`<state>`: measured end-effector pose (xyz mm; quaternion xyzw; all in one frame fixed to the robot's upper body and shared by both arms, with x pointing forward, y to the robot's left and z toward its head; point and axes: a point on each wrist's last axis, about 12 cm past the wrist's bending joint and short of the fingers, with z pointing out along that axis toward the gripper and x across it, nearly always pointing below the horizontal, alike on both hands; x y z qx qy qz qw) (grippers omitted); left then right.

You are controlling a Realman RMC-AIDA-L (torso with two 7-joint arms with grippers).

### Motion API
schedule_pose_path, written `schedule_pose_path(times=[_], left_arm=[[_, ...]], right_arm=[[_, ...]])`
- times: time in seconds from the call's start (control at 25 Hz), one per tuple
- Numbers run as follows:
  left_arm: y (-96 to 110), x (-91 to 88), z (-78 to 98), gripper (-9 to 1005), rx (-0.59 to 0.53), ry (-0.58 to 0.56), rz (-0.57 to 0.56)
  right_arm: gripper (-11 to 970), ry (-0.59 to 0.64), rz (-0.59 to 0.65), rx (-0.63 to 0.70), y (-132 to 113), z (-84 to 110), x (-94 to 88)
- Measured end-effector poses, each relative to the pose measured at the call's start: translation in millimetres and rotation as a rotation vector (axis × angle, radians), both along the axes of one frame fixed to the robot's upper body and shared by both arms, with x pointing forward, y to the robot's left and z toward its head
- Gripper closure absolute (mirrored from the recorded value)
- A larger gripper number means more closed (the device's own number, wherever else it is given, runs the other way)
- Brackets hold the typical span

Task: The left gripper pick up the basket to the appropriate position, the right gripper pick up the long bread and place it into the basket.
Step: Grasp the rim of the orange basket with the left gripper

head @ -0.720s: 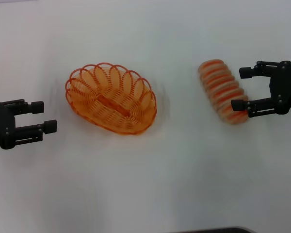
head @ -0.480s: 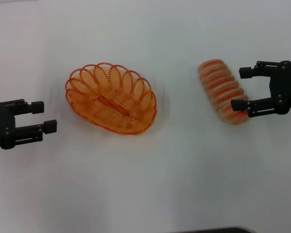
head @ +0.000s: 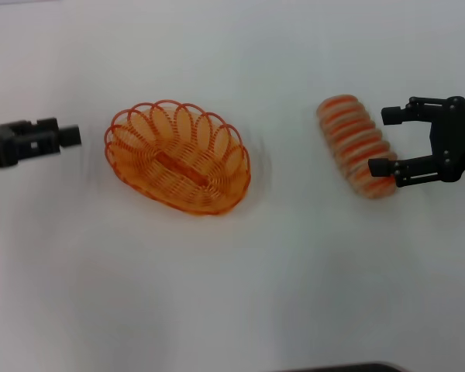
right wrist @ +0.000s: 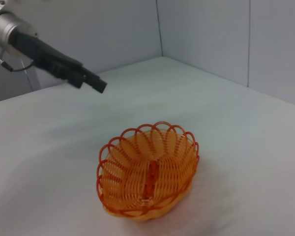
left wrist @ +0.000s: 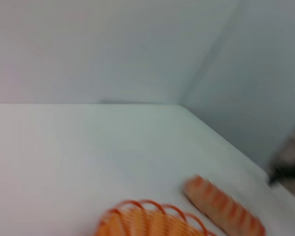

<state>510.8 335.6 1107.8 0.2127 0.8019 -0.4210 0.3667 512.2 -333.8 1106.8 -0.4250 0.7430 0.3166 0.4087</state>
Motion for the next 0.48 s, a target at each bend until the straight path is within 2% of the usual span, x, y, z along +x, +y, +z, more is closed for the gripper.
schedule_pose_path(times=[0.04, 0.28, 0.48], left_arm=[[1, 10.3, 3.7, 306, -0.027, 0.07, 0.072], [-5, 32.7, 13.0, 306, -0.086, 0.195, 0.178], [-16, 55.9, 19.1, 307, -0.027, 0.262, 0.217]], right_arm=[[14, 0.0, 0.001, 0.0, 0, 0.2, 0.1], [14, -0.002, 0.004, -0.001, 0, 1.6, 1.3], [14, -0.007, 0.007, -0.004, 0, 3.3, 2.8]])
